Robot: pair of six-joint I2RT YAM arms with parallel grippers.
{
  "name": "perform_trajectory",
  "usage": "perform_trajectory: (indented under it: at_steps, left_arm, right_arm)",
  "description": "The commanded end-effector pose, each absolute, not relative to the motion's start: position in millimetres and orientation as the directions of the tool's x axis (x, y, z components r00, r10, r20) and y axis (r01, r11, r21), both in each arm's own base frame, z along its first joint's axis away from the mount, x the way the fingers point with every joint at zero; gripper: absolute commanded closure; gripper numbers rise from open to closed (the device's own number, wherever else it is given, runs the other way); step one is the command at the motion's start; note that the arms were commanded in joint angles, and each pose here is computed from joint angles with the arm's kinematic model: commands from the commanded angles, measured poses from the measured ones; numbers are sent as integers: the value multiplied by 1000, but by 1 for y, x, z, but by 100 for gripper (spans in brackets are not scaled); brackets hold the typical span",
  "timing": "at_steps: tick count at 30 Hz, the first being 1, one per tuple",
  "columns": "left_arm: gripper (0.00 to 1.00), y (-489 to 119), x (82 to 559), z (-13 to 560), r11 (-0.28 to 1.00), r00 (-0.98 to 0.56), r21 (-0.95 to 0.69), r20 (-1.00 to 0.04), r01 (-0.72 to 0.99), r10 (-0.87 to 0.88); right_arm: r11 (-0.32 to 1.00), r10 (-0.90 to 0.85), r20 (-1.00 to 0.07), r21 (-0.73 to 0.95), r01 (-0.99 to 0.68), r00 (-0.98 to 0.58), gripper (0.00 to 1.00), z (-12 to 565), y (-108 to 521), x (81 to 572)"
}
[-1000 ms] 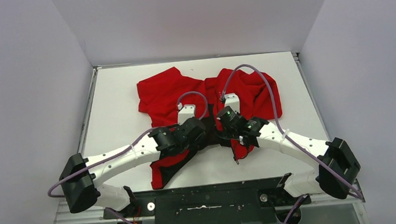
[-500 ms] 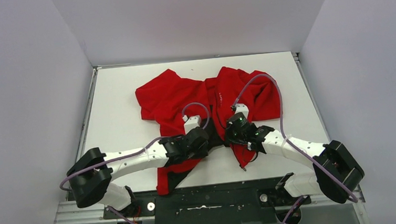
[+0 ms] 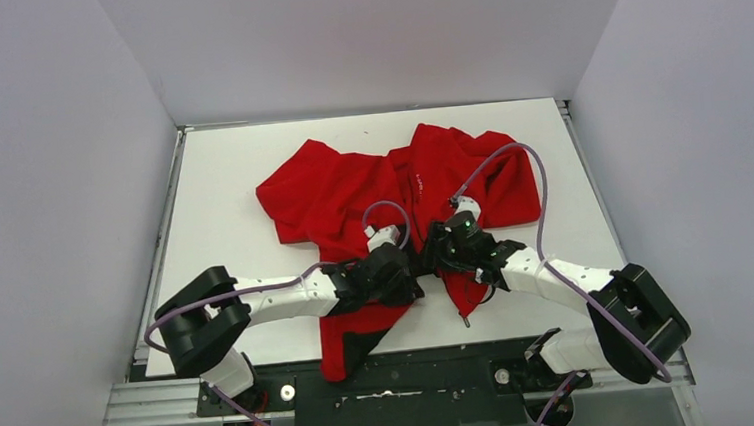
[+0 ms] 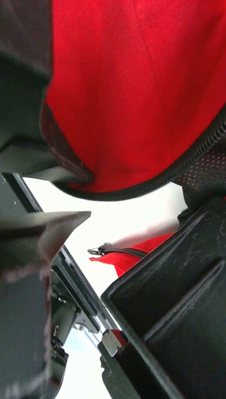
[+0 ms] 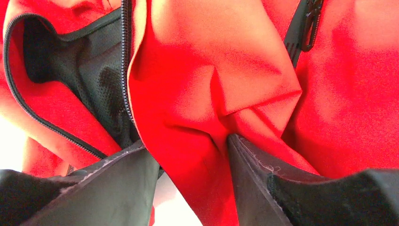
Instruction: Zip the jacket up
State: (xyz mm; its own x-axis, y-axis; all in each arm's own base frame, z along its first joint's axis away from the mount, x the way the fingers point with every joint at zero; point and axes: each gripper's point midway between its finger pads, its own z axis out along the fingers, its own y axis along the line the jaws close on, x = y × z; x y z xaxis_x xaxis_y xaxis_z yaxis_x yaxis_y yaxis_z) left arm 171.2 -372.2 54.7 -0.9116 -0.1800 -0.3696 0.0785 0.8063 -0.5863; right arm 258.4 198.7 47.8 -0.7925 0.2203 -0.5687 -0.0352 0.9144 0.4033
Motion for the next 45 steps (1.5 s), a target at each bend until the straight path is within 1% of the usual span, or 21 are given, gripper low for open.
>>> perform_trajectory:
  at_steps: [1, 3, 8, 10, 12, 14, 18, 21, 25, 29, 38, 45]
  left_arm:
    - [67, -388, 187, 96, 735, -883, -667, -409, 119, -229]
    - [60, -376, 192, 106, 759, -867, -639, -444, 128, -228]
    - [51, -344, 210, 152, 794, -802, -585, -547, 164, -238]
    - [45, -325, 214, 167, 815, -781, -558, -576, 158, -243]
    - [42, -306, 215, 178, 831, -764, -536, -596, 150, -247]
    - [37, -286, 216, 177, 860, -759, -494, -607, 129, -235]
    - [35, -245, 213, 161, 920, -756, -385, -624, 79, -196]
    - [34, -230, 208, 144, 931, -784, -360, -594, 58, -180]
    - [34, -226, 206, 128, 915, -809, -398, -558, 69, -182]
    - [34, -221, 203, 113, 917, -827, -395, -535, 60, -176]
    - [34, -257, 167, 97, 823, -914, -539, -400, 180, -62]
    - [34, -285, 138, 106, 727, -930, -639, -368, 251, -4]
  right_arm:
    - [888, 292, -619, 459, -34, -729, 44, 72, 200, 277]
    - [887, 291, -628, 460, -42, -722, 43, 78, 200, 277]
    - [901, 289, -654, 434, -33, -699, 41, 85, 192, 279]
    - [900, 289, -657, 433, -35, -697, 40, 86, 191, 279]
    - [900, 289, -656, 434, -36, -697, 39, 87, 191, 278]
    - [901, 287, -655, 433, -35, -699, 37, 86, 191, 277]
    - [901, 283, -653, 431, -37, -703, 33, 84, 191, 276]
    - [902, 268, -654, 429, -55, -708, 25, 86, 192, 275]
    - [902, 255, -662, 425, -73, -705, 19, 94, 192, 273]
    - [907, 243, -681, 412, -88, -690, 13, 109, 188, 270]
    - [917, 246, -723, 390, -87, -646, 8, 137, 176, 268]
    - [927, 242, -742, 367, -77, -625, 6, 146, 167, 267]
